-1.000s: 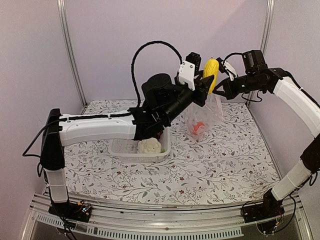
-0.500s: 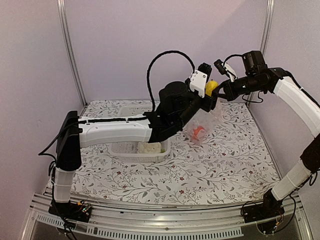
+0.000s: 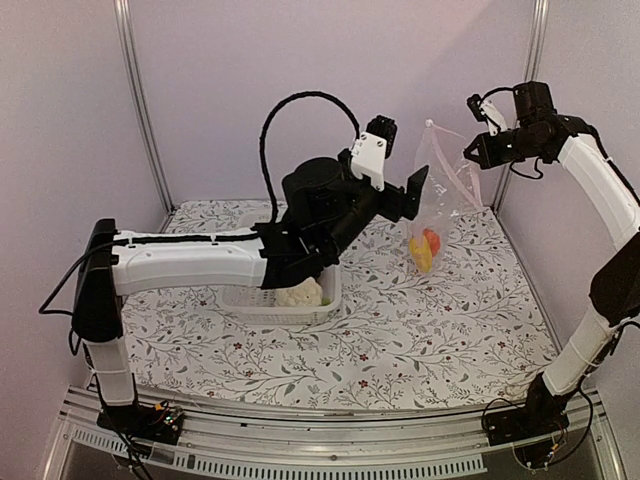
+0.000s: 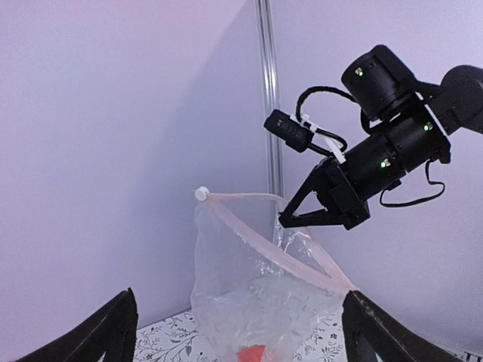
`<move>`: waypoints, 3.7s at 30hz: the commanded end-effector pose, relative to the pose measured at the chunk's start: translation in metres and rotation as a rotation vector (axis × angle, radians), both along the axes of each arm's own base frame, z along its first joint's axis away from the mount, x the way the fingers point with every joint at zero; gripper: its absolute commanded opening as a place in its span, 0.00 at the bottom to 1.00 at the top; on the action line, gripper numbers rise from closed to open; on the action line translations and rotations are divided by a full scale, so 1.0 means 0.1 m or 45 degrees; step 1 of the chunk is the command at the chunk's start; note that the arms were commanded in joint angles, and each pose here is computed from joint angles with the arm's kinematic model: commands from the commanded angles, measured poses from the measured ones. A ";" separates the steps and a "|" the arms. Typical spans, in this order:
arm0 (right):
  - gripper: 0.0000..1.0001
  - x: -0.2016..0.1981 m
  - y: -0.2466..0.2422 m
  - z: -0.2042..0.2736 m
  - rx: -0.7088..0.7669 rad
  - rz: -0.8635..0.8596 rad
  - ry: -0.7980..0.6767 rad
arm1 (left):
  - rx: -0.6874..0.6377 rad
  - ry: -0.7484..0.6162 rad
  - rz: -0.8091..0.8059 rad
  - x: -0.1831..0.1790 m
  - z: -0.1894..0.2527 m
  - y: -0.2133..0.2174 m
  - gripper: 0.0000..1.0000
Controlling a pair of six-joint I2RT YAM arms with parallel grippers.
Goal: Place the food in the zip-top bag and seal the zipper
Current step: Place the fake fruit in the zipper food storage bag, then adjust the fake fruit in the bin.
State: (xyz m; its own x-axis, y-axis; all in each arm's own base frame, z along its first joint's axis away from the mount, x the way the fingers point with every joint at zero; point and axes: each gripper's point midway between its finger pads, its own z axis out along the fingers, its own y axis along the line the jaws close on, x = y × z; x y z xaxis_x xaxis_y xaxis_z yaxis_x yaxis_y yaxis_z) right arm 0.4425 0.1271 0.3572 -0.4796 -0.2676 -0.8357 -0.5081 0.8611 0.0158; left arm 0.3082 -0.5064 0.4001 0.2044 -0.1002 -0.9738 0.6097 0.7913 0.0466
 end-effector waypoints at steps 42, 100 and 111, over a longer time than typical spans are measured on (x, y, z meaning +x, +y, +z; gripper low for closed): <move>0.00 -0.63 0.93 -1.20 0.013 0.508 0.196 | 0.256 1.357 0.762 1.24 -2.40 2.71 0.87; 0.00 -0.79 0.90 -1.28 0.017 0.536 0.173 | 0.201 1.464 0.721 2.02 -2.89 1.99 1.00; 0.00 -0.81 0.90 -1.26 0.017 0.542 0.165 | 0.175 1.655 0.763 1.90 -3.23 2.06 0.86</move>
